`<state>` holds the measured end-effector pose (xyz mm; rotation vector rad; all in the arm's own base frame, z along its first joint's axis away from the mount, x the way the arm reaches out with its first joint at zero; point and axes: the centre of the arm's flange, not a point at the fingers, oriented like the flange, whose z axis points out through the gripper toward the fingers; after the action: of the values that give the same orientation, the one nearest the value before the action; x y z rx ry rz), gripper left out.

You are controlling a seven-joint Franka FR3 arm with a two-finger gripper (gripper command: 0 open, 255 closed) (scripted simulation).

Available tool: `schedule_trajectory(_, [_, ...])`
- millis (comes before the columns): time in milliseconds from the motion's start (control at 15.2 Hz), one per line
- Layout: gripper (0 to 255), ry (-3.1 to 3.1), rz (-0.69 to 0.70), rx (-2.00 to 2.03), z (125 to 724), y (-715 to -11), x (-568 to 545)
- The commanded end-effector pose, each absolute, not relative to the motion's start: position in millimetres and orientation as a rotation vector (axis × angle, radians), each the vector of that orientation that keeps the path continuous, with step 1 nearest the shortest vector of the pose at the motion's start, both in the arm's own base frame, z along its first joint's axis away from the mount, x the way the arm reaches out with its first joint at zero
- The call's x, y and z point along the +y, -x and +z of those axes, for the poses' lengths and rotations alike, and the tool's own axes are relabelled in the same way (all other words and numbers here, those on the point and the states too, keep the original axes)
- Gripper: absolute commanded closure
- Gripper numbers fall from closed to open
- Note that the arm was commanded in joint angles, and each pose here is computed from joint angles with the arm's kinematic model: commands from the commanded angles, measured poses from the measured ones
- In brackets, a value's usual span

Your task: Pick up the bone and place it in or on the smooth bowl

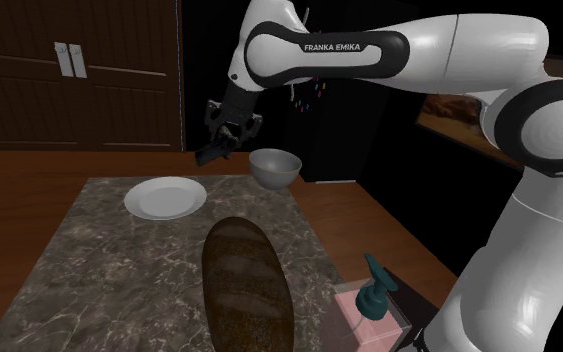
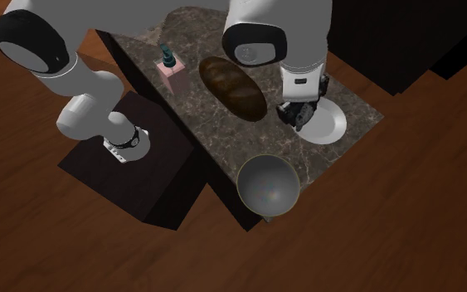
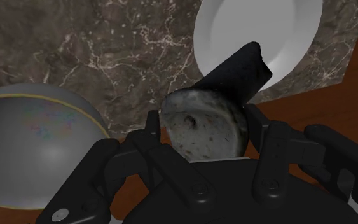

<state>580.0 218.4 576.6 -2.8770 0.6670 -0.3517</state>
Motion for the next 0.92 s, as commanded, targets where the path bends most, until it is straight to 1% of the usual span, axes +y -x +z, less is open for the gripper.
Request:
schedule_trajectory(0, [255,2.877,-0.351,0.667,587.0,-579.6,219.0])
schedule_trajectory(198, [255,2.877,-0.351,0.667,598.4,-579.6,219.0])
schedule_trajectory(858, [255,2.877,-0.351,0.667,606.4,-592.6,87.9])
